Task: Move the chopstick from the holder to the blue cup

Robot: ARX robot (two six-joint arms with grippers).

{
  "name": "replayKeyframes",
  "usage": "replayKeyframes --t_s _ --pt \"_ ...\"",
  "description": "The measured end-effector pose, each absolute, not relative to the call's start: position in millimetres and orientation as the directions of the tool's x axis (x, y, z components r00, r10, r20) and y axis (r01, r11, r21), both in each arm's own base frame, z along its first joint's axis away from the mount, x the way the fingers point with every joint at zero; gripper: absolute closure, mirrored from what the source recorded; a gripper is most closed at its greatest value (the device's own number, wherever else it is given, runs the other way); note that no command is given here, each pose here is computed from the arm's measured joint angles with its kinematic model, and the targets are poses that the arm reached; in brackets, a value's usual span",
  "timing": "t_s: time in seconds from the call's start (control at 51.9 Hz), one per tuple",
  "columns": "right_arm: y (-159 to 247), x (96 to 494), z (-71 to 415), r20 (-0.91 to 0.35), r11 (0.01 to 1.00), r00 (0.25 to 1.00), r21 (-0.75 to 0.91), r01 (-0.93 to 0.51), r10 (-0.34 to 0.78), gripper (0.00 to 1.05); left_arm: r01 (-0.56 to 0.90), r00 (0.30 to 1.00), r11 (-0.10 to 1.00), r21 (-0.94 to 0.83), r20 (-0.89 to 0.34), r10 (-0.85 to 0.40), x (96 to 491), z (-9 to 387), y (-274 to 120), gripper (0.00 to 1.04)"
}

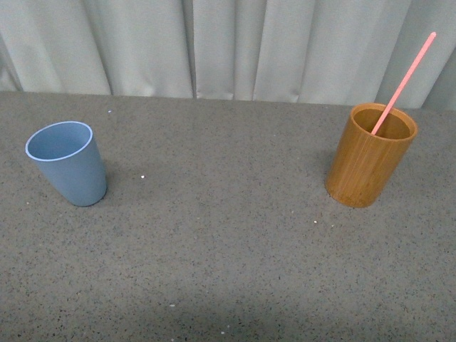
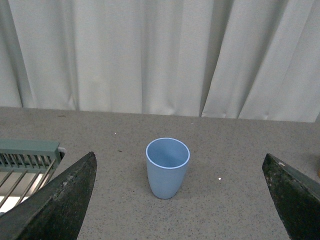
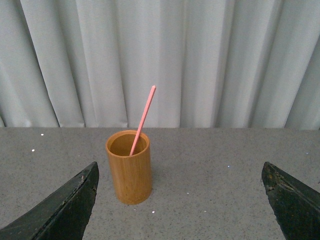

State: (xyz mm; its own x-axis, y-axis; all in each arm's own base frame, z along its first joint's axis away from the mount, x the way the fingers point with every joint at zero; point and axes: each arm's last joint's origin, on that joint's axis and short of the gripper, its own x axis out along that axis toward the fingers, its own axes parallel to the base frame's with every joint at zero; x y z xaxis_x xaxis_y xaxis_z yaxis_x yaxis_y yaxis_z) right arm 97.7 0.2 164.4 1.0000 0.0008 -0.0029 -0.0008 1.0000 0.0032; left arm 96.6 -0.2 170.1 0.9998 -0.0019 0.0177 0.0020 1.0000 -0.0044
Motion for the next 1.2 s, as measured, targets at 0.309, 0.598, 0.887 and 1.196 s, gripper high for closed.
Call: replayKeyframes --t_s 0.309,0.598,0.887,1.196 --pt "0 98 164 -0.003 1.000 1.000 0.004 -0.001 0.001 0.10 0.002 1.000 1.000 -0.004 0.018 -0.002 97 170 0 0.07" --pt "0 98 164 -0.003 1.000 1.000 0.003 -0.001 0.001 0.10 0.002 1.000 1.000 -0.005 0.018 -0.002 97 170 0 0.07" --pt "0 98 164 -0.003 1.000 1.000 0.004 -0.001 0.001 0.10 0.002 1.000 1.000 -0.004 0.018 -0.002 97 170 0 0.07" --pt "0 98 164 -0.003 1.000 1.000 0.003 -0.001 0.001 0.10 -0.333 0.909 0.892 -0.307 -0.354 0.218 101 157 0 0.07"
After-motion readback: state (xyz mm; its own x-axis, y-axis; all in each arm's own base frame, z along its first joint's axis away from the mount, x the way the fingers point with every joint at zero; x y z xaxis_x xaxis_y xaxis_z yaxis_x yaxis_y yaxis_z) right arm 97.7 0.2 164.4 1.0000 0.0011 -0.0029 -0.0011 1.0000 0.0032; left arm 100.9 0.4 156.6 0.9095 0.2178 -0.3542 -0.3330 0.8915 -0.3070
